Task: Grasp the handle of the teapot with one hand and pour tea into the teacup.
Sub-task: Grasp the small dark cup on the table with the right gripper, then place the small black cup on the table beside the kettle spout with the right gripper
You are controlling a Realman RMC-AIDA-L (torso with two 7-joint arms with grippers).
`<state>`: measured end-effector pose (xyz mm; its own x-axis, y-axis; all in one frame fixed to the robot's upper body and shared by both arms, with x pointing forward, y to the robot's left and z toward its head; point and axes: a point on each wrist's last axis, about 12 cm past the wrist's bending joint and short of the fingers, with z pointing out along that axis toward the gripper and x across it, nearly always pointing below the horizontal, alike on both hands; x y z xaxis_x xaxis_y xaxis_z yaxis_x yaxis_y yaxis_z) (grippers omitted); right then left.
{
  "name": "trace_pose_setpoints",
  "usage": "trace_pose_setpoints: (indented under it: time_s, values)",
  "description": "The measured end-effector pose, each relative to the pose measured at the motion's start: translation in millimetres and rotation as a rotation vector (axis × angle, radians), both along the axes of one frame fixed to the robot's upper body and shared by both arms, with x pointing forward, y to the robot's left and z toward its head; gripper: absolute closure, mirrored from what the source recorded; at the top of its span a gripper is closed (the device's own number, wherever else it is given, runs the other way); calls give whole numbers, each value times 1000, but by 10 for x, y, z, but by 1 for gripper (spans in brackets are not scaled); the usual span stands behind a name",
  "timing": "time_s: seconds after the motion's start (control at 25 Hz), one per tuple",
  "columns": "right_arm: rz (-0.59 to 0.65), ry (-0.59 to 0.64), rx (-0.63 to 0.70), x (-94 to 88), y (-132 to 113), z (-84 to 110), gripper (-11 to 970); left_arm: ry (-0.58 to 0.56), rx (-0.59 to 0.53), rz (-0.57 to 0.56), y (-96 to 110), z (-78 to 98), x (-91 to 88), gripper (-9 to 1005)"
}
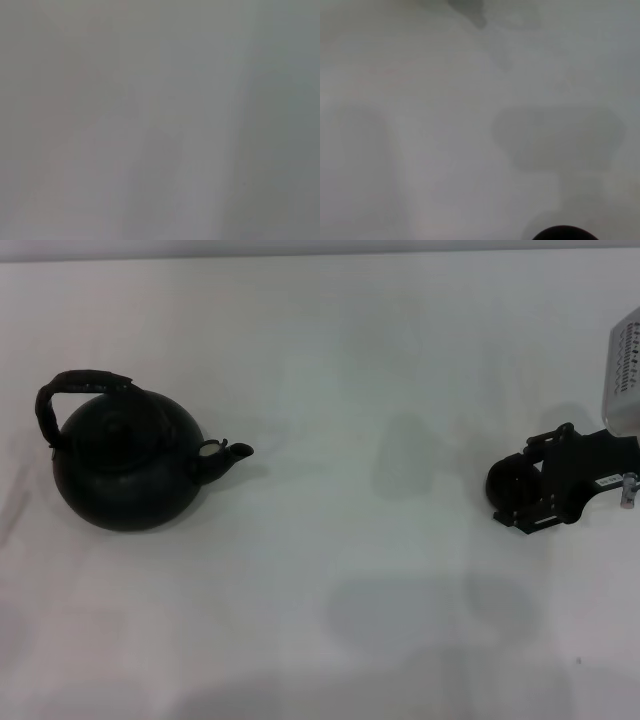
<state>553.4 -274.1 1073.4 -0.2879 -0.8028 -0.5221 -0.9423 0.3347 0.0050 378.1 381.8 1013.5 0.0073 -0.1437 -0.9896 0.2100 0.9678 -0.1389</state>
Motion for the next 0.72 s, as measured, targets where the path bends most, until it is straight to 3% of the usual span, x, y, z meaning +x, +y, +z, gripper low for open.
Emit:
trace_pose_setpoints:
  time_s: [0.36,0.72]
  values:
    - [6,-1,-3,0,15,-3,236,-1,4,-3,7,6,5,196]
    - [44,-15,78,66,199,233,236,-8,3,-24,-22,15,31,197]
